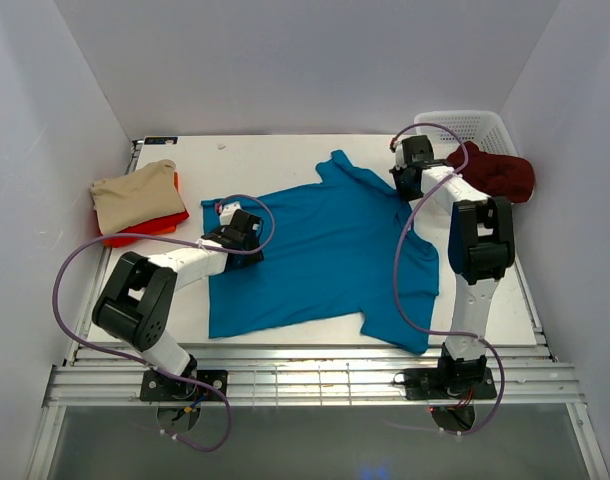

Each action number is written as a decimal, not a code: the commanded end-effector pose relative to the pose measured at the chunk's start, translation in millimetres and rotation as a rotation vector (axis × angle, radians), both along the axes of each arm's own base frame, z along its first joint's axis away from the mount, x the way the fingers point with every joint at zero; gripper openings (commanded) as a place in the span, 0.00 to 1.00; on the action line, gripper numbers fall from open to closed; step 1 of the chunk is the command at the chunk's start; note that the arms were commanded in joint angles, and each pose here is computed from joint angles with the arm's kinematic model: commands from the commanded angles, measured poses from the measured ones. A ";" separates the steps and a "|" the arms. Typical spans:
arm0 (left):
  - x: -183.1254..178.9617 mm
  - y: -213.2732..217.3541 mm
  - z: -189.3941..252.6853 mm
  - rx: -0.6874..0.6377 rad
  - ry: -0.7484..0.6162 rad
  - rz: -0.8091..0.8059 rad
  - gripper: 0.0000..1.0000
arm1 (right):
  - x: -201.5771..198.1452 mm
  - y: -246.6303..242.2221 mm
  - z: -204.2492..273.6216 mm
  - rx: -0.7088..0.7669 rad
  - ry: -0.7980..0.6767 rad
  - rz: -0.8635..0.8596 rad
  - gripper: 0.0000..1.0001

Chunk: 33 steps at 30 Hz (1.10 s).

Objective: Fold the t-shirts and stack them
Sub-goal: Flatten out the tshirt

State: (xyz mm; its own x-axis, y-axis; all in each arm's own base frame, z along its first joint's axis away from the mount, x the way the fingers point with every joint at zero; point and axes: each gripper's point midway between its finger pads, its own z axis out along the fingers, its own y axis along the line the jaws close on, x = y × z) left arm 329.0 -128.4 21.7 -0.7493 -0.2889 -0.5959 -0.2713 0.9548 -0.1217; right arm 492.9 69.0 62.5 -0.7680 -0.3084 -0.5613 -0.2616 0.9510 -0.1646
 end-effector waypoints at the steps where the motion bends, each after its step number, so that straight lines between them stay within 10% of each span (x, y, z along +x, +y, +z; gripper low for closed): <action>1: -43.3 30.6 -26.9 0.109 0.170 0.000 0.61 | 22.4 -16.2 4.2 -0.026 -0.029 -0.034 0.11; 19: -46.5 36.5 -27.8 0.127 0.183 0.001 0.61 | 50.9 -90.6 36.2 -0.313 -0.120 -0.290 0.11; 24: -36.6 31.9 -22.9 0.124 0.163 -0.017 0.61 | 42.9 -83.8 37.8 -0.265 -0.108 -0.271 0.52; 33: 49.8 -1.0 44.3 0.096 -0.059 -0.062 0.63 | 61.4 -45.6 89.6 -0.059 -0.267 -0.155 0.57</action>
State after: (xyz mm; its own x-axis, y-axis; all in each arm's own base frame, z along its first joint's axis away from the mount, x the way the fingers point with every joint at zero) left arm 343.4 -122.5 26.1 -0.7890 -0.1942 -0.5829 -0.2231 0.9745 -0.0228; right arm 534.9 23.4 79.4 -0.7723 -0.2634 -0.5781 -0.0791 0.9428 -0.3239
